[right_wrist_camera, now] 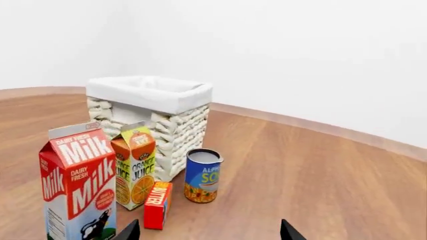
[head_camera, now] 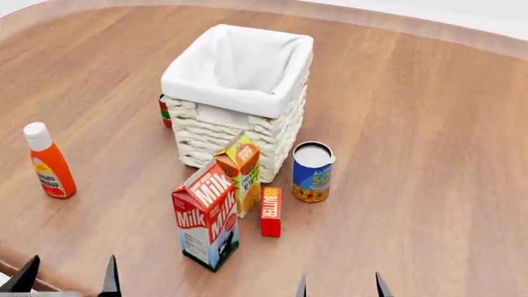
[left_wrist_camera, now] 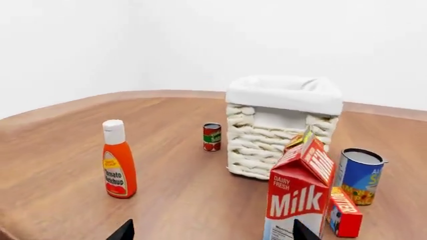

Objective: Pick up the butter and put it in the basket.

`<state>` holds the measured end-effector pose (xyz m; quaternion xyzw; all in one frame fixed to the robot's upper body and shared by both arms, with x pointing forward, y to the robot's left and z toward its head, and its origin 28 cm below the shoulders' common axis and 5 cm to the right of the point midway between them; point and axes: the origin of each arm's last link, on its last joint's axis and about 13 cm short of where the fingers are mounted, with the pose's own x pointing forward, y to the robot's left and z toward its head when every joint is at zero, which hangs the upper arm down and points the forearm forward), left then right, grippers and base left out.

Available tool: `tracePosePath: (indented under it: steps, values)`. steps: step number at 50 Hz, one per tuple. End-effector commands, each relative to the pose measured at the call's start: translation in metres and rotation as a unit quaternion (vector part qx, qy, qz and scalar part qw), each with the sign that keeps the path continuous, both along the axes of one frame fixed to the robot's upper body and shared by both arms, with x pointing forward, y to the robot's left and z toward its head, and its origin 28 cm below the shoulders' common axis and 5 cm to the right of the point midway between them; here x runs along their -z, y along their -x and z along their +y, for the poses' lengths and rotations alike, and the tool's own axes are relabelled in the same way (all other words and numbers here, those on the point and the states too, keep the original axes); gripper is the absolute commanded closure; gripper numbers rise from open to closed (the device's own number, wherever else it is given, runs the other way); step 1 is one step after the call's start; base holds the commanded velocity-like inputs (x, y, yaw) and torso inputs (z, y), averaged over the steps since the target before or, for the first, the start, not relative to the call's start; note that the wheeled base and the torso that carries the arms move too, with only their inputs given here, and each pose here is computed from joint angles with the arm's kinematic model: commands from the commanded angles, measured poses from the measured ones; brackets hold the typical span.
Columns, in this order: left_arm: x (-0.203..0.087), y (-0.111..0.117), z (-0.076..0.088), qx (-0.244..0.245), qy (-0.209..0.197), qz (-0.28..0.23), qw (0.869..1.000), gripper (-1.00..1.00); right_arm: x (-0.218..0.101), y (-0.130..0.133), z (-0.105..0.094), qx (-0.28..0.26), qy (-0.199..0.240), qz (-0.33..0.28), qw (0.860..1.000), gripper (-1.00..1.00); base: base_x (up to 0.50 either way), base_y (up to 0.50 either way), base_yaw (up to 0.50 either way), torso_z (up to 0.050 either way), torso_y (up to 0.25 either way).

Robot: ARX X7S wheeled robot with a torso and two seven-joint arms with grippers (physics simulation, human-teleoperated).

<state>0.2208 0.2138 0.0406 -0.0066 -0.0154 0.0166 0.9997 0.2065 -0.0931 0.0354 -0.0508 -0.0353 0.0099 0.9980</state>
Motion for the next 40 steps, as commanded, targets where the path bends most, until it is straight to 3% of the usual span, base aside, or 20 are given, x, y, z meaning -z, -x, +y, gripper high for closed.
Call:
tracePosePath:
  steps: [1,4,8,10,12,31,40]
  values:
    - [-0.099,-0.021,0.027,-0.036,0.044,-0.062,0.996,-1.0,-0.002,0.003,-0.001,0.003,0.006,-0.002,1.0,-1.0,0.3,0.11,0.0,0.0,0.0]
    - [-0.118,-0.012,0.031,-0.03,0.038,-0.096,0.994,-1.0,0.0,0.005,-0.003,0.007,0.007,0.005,1.0,-1.0,0.47,0.17,0.0,0.0,0.0]
    - [-0.121,-0.002,0.03,-0.035,0.033,-0.095,0.994,-1.0,0.002,0.012,-0.005,0.008,0.003,0.007,1.0,-1.0,0.47,0.17,0.0,0.0,0.0]
    - [-0.125,-0.001,0.031,-0.041,0.053,-0.093,0.993,-1.0,0.002,0.016,-0.005,0.008,0.002,0.009,1.0,-1.0,0.47,0.17,0.0,0.0,0.0]
    - [-0.125,0.001,0.031,-0.043,0.035,-0.102,0.993,-1.0,0.0,0.019,-0.005,0.007,0.002,0.008,1.0,-1.0,0.47,0.17,0.0,0.0,0.0]
    - [-0.122,-0.003,0.038,-0.037,0.052,-0.119,0.991,-1.0,-0.003,0.022,0.0,0.021,0.012,0.017,1.0,-1.0,0.47,0.17,0.0,0.0,0.0]
    - [-0.122,-0.009,0.041,-0.051,0.069,-0.115,0.99,-1.0,-0.004,0.022,0.0,0.022,0.01,0.011,1.0,-1.0,0.0,0.0,0.0,0.0,0.0]
